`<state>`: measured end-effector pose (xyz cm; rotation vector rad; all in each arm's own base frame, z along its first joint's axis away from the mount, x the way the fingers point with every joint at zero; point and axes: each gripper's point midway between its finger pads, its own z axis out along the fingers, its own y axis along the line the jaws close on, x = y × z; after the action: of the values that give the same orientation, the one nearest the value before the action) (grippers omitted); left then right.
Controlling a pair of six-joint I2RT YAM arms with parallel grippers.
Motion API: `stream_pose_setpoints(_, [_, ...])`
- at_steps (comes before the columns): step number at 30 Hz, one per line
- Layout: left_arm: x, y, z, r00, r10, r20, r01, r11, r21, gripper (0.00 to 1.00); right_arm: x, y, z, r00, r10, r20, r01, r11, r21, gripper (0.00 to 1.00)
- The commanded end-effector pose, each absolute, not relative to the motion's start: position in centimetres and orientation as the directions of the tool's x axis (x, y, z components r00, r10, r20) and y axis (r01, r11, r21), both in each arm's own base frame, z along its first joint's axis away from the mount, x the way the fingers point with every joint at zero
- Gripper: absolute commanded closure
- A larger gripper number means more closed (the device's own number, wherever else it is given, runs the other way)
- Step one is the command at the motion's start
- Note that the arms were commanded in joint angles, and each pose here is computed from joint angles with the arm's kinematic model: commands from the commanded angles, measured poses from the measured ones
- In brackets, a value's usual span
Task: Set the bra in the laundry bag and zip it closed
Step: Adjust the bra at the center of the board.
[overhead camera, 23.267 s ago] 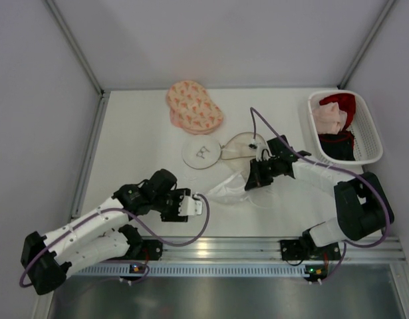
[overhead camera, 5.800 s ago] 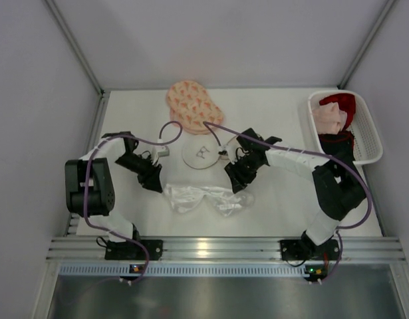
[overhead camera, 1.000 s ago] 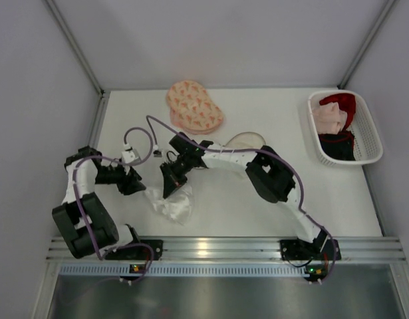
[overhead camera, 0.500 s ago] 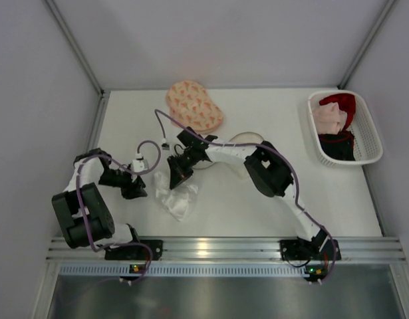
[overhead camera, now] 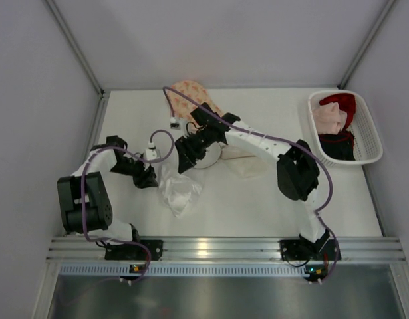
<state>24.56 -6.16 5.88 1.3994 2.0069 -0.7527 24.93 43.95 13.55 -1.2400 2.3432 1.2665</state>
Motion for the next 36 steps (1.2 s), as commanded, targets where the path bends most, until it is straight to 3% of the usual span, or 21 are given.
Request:
stream_pose_setpoints(1, [26.7,-7.2,7.4,-0.274,0.559,-0.782,0.945,0.309,-0.111,0.51,24.3,41.8,14.1,-0.559,-0.631,-0.537,-0.806,0.261,0.532,0.38])
stream_pose_setpoints(12, [26.3,-8.3,6.9,-0.285,0.55,-0.785,0.949,0.278,-0.149,0.46,24.3,43.7,9.3,-0.499,-0.682,-0.534,-0.835,0.213,0.508,0.37])
stream_pose_setpoints(21, [26.6,-8.3,6.8,-0.296,0.548,-0.782,0.946,0.284,-0.159,0.46,23.2,45.3,7.4,-0.471,-0.7,-0.537,-0.841,0.172,0.513,0.42])
stream_pose_setpoints(26, [26.7,-8.3,6.8,-0.292,0.549,-0.783,0.947,0.281,-0.156,0.46,23.0,45.5,6.3,-0.476,-0.71,-0.519,-0.833,0.173,0.526,0.51])
stream_pose_setpoints(30, [26.7,-8.3,6.8,-0.295,0.548,-0.783,0.946,0.281,-0.16,0.46,23.3,45.5,5.8,-0.477,-0.713,-0.514,-0.835,0.186,0.517,0.5])
stream_pose_setpoints(36, [28.6,-8.0,8.7,-0.415,0.445,-0.793,0.89,0.381,-0.252,0.41,23.3,45.1,7.1,-0.491,-0.694,-0.527,-0.831,0.192,0.523,0.47])
